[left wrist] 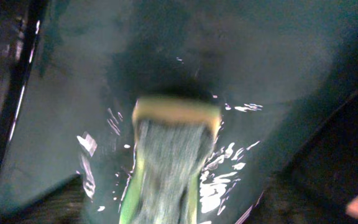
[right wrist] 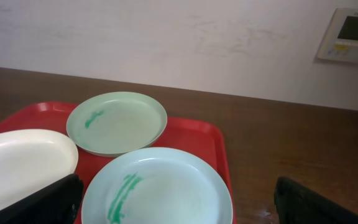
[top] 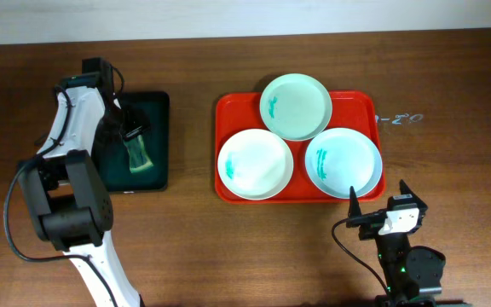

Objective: Clean dirty plates on tray and stack at the side
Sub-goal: 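Reach the left gripper into the green tray and grasp the sponge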

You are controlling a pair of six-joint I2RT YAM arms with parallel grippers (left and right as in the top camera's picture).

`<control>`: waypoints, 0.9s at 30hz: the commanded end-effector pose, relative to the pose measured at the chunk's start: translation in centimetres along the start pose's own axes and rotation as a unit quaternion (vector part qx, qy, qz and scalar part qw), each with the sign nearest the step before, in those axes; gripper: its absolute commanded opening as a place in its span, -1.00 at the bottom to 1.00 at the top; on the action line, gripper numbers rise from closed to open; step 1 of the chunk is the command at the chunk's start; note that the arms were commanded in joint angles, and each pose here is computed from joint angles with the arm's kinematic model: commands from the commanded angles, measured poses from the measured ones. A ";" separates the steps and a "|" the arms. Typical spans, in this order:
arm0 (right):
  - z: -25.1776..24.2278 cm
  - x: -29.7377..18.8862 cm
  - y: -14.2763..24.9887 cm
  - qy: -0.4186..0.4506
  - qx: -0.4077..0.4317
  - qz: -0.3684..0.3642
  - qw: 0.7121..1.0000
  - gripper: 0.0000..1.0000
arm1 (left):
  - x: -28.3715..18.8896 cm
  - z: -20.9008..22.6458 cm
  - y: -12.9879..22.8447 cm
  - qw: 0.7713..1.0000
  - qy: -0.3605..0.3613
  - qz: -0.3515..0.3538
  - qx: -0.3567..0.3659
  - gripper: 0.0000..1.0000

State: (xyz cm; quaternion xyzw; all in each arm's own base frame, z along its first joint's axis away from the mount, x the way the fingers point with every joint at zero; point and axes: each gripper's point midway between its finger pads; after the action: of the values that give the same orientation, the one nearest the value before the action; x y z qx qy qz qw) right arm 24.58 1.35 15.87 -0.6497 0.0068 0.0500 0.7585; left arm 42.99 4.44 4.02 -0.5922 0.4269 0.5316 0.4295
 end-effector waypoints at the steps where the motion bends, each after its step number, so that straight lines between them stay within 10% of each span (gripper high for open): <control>1: -0.1 0.0 0.3 0.003 -0.002 0.002 1.000 0.97 | 1.3 -0.2 3.0 0.998 0.000 0.064 0.003 0.98; 4: -0.1 0.0 0.3 0.003 -0.002 0.002 1.000 0.97 | 3.2 -0.5 5.9 0.994 -0.011 0.106 0.036 0.93; 9: -0.1 0.0 0.3 0.003 -0.002 0.002 1.000 0.97 | 3.9 0.7 5.6 0.994 -0.045 0.094 0.040 -0.13; 10: -0.1 0.0 0.3 0.003 -0.002 0.002 1.000 0.97 | 4.0 0.7 5.3 0.994 -0.044 0.087 0.040 -1.00; 13: -0.1 0.0 0.3 0.003 -0.002 0.002 1.000 0.97 | 3.7 0.6 4.7 0.994 -0.041 0.080 0.063 -1.00; 14: -0.1 0.0 0.3 0.003 -0.002 0.002 1.000 0.97 | 3.3 0.5 4.0 0.993 -0.042 0.070 0.080 -0.76; 16: -0.1 0.0 0.3 0.003 -0.002 0.002 1.000 0.97 | 3.2 1.4 2.7 0.993 -0.070 0.044 0.082 0.99; 19: -0.1 0.0 0.3 0.003 -0.002 0.002 1.000 0.97 | 3.2 2.0 0.4 0.992 -0.097 -0.003 0.082 1.00; 25: -0.1 0.0 0.3 0.003 -0.002 0.002 1.000 0.97 | 2.8 1.9 0.4 0.992 -0.096 0.000 0.082 -1.00; 27: -0.1 0.0 0.3 0.003 -0.002 0.002 1.000 0.97 | 0.7 1.7 0.0 0.992 -0.096 0.005 0.082 -1.00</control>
State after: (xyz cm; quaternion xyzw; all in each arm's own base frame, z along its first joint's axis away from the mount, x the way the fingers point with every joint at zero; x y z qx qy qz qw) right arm 24.58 1.35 15.87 -0.6494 0.0068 0.0500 0.7588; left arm 41.23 5.66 1.02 -0.4957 0.4388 0.5557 0.5030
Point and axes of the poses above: each gripper's point midway between its finger pads, its own x axis out along the fingers, its own z axis along the line the jaws close on, y = z × x, and after that the axes turned 14 degrees about x, right-handed
